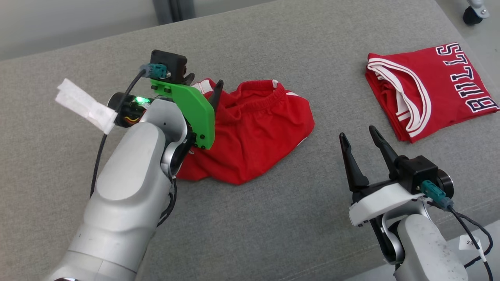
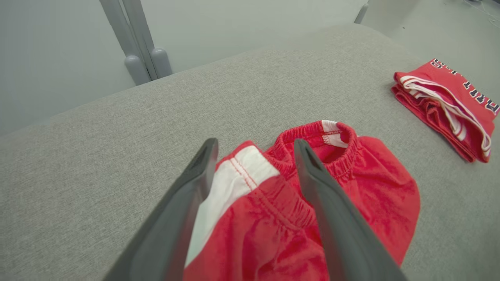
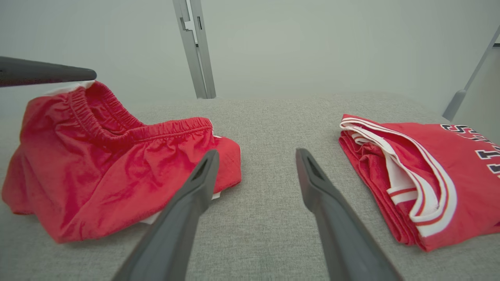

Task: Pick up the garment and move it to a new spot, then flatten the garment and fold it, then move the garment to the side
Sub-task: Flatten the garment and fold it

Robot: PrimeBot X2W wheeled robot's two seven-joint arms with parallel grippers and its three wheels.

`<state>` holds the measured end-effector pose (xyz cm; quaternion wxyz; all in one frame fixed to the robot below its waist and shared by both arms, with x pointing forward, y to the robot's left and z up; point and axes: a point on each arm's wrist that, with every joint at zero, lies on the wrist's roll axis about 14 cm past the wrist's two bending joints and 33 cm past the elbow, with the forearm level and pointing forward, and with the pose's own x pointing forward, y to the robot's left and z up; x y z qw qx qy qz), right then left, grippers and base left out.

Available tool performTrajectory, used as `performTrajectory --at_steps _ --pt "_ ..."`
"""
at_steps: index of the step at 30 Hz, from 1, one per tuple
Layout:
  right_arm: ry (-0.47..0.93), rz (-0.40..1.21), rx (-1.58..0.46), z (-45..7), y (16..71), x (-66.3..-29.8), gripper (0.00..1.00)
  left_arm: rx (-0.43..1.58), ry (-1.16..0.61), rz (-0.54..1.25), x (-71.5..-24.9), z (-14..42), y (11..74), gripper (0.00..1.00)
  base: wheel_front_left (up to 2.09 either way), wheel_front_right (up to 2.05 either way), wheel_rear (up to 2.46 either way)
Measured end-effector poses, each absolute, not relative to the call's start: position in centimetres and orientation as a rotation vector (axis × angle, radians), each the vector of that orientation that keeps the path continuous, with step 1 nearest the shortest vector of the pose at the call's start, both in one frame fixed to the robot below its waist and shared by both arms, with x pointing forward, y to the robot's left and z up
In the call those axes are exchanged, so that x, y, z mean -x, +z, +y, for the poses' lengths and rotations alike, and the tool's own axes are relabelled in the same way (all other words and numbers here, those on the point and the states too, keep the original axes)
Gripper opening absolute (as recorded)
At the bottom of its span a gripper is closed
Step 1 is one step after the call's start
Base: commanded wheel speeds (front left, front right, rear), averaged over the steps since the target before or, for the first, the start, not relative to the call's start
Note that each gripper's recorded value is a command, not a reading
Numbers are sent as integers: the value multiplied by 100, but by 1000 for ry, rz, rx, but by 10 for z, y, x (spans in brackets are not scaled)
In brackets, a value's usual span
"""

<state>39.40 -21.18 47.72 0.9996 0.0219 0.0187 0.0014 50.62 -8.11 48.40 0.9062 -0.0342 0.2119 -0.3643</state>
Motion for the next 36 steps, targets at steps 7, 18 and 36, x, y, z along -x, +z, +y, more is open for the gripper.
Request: performTrajectory --at_steps 7,18,36 --pt "2 36 -43 -212 478 -392 100 -141 -709 643 -494 -75 443 100 0 0 0" --pt "14 33 -49 -209 478 -394 100 -226 -694 689 -492 -59 428 0 0 0 0" --pt "25 -12 -49 -206 493 -394 100 368 -972 -481 -469 -121 725 0 0 0 0"
